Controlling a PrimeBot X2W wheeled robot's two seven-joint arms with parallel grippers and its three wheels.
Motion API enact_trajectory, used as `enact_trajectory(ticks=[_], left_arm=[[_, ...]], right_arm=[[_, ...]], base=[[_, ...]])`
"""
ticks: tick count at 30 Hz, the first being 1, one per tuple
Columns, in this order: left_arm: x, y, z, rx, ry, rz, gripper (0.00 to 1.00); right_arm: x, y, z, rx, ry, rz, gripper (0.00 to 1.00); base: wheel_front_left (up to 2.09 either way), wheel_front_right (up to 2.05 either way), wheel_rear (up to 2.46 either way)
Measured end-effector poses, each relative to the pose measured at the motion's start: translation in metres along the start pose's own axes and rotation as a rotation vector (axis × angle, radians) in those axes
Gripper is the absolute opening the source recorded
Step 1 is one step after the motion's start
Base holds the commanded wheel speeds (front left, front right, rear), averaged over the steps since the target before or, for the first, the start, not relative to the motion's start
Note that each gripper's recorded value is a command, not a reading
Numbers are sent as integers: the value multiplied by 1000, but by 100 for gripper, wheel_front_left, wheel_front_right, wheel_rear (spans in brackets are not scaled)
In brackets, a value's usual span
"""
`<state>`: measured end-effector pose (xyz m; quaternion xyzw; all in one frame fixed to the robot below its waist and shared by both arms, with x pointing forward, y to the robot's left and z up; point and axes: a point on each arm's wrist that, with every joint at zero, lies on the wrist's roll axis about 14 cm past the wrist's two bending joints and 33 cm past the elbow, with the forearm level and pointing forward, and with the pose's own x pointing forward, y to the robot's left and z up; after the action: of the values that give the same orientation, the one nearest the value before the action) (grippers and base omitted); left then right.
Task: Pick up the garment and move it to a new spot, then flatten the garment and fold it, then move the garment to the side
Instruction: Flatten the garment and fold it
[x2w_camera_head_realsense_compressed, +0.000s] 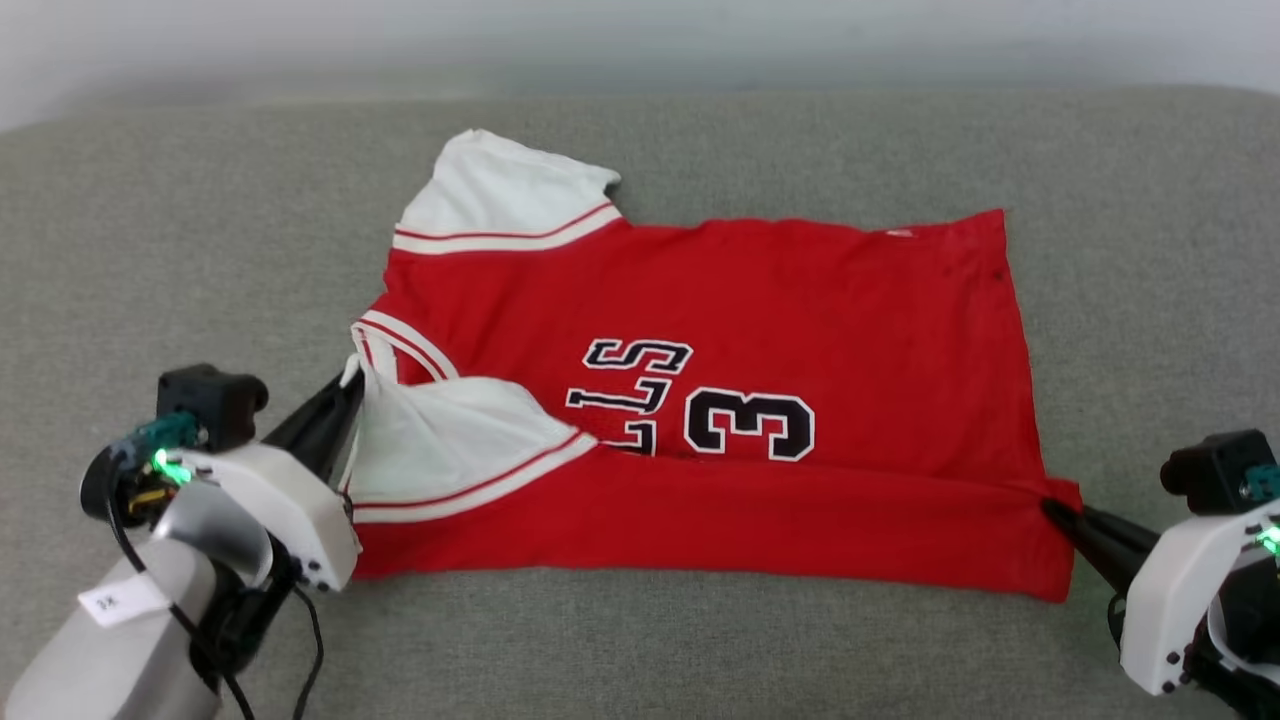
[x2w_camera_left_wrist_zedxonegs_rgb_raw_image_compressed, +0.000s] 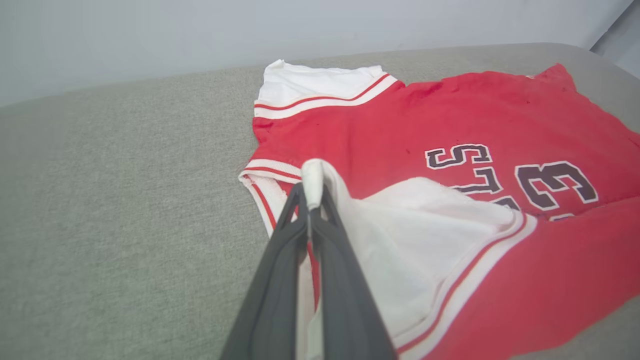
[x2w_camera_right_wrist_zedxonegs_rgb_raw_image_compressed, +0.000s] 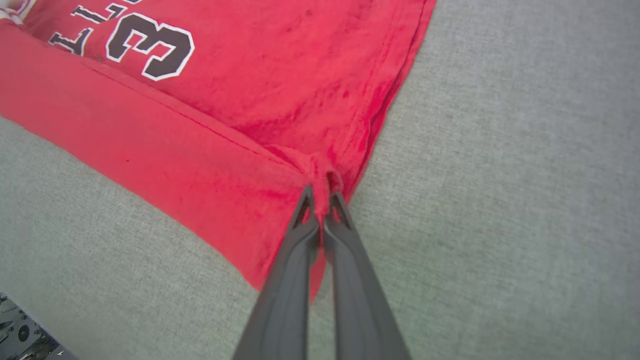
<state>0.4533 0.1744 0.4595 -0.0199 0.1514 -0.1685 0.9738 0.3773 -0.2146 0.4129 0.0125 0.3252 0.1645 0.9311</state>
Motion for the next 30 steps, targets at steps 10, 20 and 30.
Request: enact_trajectory(ticks=[10, 20, 30], left_arm=[[45, 18, -63, 10, 198, 0, 0], [39, 23, -68, 21, 206, 18, 100], [10, 42, -19, 75, 205, 50, 100]], right_arm=[[34, -13, -17, 9, 90, -9, 0], [33, -14, -10, 30, 51, -18, 100], [13, -5, 16, 7, -66, -17, 100]], base=[[0, 0, 0], [0, 0, 0], [0, 0, 0]])
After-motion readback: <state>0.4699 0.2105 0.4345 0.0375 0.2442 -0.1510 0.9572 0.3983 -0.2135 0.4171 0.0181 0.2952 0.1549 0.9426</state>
